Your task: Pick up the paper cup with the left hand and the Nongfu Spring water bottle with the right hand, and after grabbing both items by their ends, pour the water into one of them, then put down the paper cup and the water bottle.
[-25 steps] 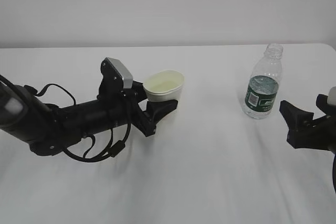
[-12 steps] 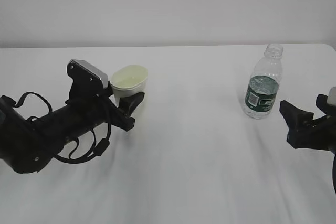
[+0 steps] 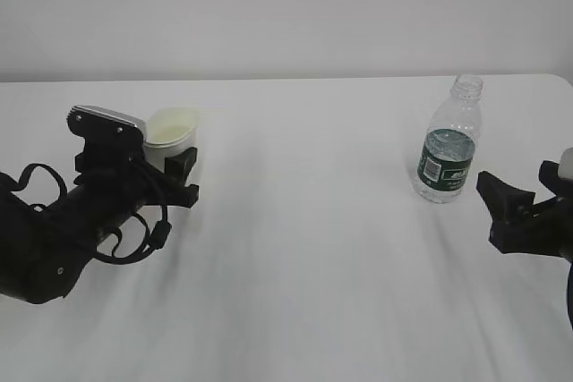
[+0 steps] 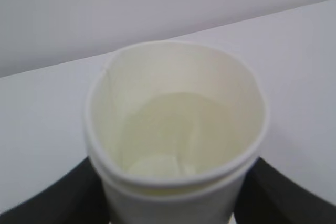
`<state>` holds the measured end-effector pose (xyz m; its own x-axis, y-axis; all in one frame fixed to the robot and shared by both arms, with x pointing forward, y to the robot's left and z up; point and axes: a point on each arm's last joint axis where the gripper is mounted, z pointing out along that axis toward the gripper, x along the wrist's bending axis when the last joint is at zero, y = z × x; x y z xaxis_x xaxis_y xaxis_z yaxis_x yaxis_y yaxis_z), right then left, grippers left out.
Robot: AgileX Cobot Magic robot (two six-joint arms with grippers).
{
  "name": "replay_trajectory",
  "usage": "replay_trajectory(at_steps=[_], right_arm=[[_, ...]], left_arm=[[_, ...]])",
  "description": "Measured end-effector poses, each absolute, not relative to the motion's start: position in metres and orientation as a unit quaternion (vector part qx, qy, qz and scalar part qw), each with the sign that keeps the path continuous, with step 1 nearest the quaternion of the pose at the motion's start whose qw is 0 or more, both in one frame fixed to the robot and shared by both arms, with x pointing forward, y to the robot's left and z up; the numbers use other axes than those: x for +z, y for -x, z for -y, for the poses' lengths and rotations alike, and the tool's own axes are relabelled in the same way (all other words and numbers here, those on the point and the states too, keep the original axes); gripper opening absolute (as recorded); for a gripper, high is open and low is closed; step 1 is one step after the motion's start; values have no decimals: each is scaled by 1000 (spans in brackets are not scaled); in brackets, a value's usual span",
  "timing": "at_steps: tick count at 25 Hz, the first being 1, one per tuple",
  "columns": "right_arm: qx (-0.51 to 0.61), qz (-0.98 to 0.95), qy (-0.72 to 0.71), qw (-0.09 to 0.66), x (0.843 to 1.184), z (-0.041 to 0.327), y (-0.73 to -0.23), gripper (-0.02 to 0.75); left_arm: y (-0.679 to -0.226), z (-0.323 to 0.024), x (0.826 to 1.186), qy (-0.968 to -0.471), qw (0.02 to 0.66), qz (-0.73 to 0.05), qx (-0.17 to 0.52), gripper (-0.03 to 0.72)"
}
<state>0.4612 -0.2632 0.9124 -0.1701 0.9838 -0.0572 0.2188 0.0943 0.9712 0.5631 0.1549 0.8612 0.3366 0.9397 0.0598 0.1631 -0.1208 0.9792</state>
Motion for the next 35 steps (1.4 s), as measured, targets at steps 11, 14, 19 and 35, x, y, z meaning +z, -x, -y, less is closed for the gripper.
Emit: replay_trajectory(at_steps=[11,14,19,35], right_arm=[[459,-611,-492,416,912,263,-461,594],[459,-611,-492,416,912,263,-461,594],[459,-611,-492,416,912,263,-461,593],[459,-611,-492,416,912,263,-461,594]], left_arm=[[-566,-164,861,-616,486,-468,407,435],[-568,-163,859,-615,485,-469,407,435],[-569,-163,849,-622,477,-471,404,431],[-576,-159,837,-623,475,-472,405,429]])
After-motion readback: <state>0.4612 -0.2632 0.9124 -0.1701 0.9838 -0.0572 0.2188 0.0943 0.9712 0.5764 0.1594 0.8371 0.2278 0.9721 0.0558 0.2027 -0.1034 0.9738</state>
